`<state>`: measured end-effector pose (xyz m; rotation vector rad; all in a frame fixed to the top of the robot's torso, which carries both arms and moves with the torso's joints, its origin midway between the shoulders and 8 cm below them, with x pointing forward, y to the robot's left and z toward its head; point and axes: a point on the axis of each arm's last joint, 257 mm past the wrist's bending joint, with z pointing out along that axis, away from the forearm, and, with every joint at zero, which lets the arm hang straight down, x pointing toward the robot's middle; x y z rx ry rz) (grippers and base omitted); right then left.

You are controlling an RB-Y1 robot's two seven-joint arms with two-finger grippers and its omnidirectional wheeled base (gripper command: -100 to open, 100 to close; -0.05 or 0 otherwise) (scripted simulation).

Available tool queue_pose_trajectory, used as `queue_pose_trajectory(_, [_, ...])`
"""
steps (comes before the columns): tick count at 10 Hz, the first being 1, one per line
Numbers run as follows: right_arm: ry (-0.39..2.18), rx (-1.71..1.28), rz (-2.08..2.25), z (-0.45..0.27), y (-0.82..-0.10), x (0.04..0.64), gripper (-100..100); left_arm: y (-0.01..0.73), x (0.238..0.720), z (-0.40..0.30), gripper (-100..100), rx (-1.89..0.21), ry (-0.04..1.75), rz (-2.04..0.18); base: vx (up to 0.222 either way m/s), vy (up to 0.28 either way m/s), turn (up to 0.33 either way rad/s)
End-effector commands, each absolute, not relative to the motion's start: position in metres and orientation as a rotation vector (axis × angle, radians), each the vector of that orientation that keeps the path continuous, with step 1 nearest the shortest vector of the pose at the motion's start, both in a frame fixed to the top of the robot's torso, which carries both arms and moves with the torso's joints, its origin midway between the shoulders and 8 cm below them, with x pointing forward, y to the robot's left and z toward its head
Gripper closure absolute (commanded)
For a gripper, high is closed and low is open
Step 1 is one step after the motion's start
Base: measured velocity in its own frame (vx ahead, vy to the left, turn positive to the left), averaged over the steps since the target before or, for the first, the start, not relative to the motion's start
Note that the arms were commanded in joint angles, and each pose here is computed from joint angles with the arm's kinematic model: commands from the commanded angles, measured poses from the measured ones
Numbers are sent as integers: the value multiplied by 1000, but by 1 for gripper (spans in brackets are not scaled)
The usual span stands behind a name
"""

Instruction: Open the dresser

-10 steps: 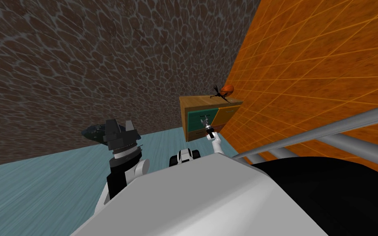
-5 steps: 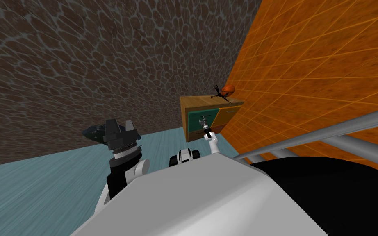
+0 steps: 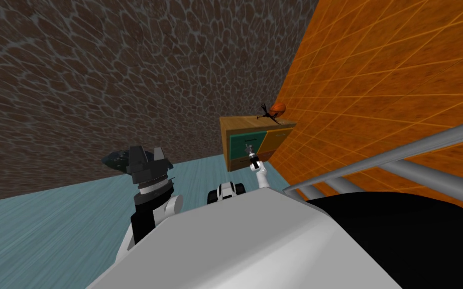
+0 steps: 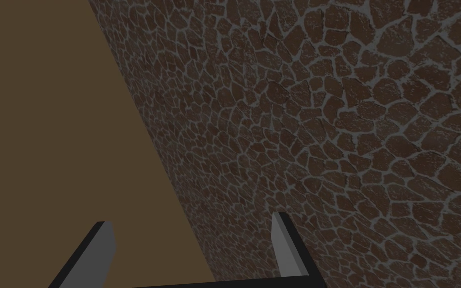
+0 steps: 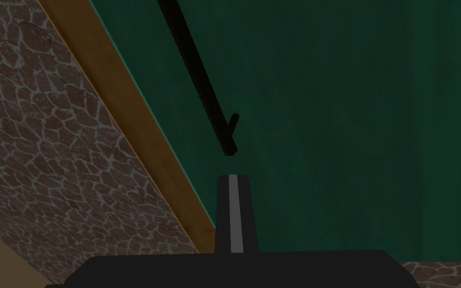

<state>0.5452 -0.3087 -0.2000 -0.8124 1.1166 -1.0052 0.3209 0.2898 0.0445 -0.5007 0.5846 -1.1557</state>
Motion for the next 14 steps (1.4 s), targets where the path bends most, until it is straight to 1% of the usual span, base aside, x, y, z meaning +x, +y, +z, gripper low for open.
queue_pose_trajectory(1, [1113, -815, -1000, -197, -308, 547, 100, 290, 321, 44, 0, -501, 585, -1156, -223, 4, -25])
queue_pose_trajectory(2, [1113, -814, -1002, -197, -308, 547, 100, 290, 321, 44, 0, -501, 585, -1156, -105, -1, -7])
queue_pose_trajectory(3, [1104, -835, -1023, -194, -319, 547, -100, 290, 321, 44, 0, -501, 585, -1156, -23, -1, 3])
queue_pose_trajectory(8, [1077, -901, -1090, -182, -350, 550, -100, 290, 321, 44, 0, -501, 585, -1155, 26, -9, 8])
queue_pose_trajectory(13, [1155, -869, -1029, -195, -330, 566, -100, 290, 321, 44, 0, -501, 585, -1155, 100, -47, 35])
queue_pose_trajectory(14, [1143, -878, -1042, -192, -335, 565, -100, 290, 321, 44, 0, -501, 585, -1155, 44, -17, 7])
